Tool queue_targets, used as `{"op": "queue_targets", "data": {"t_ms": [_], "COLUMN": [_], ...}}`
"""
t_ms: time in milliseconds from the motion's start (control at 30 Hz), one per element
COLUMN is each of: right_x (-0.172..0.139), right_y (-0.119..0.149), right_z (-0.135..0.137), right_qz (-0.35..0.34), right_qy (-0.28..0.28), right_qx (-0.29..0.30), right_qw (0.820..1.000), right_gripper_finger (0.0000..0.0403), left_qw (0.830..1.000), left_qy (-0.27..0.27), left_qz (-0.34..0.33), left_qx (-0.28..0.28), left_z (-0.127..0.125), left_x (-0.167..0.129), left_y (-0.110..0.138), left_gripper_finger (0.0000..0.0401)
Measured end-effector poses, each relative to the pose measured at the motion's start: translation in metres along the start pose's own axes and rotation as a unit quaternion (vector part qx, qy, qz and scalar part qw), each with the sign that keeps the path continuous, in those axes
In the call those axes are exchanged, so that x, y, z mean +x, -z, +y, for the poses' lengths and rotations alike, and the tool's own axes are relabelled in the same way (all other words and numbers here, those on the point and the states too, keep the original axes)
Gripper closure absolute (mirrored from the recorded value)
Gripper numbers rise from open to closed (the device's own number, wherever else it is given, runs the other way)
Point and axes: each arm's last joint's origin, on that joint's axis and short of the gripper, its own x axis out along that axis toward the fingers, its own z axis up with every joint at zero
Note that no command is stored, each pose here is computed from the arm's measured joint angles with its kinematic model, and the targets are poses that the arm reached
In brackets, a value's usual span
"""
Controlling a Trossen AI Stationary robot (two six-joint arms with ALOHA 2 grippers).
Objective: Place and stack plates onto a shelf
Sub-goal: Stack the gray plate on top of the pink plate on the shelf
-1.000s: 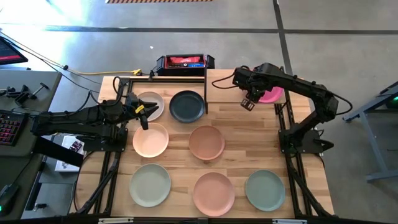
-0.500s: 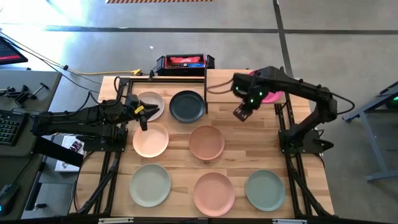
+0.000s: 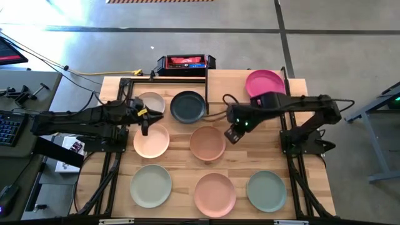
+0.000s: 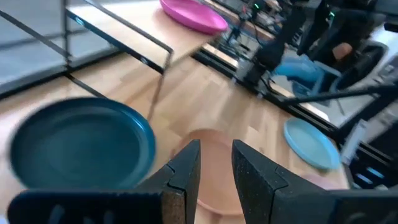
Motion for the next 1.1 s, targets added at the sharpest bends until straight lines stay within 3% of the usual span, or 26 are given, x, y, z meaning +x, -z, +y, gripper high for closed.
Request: {"op": "queue_targets", "data": {"t_ms": [467, 633, 900, 1100], "right_x": [-0.002, 0.0, 0.003, 0.003], "right_y": [0.037, 0.038, 0.036, 0.038], "right_z": [0.025, 0.028, 0.028, 0.029], "right_qz": [-0.072, -0.076, -0.083, -0.084], "right_qy": [0.024, 0.026, 0.037, 0.037], "right_qx": [0.075, 0.072, 0.07, 0.066], "right_qw": [0.994, 0.994, 0.993, 0.994], "right_gripper_finger": [0.0307, 0.0307, 0.0307, 0.0307], "left_qw": [0.978, 0.95, 0.918, 0.906], "left_qy": [0.091, 0.18, 0.269, 0.271], "left_qz": [0.154, 0.237, 0.291, 0.293], "left_qx": [-0.103, -0.096, 0.026, 0.142], "left_z": [-0.007, -0.02, -0.048, -0.059], "left_x": [0.027, 0.03, 0.029, 0.036], "left_y": [0.018, 0.029, 0.052, 0.07], "left_gripper_finger": [0.0321, 0.0321, 0.0321, 0.0321]}}
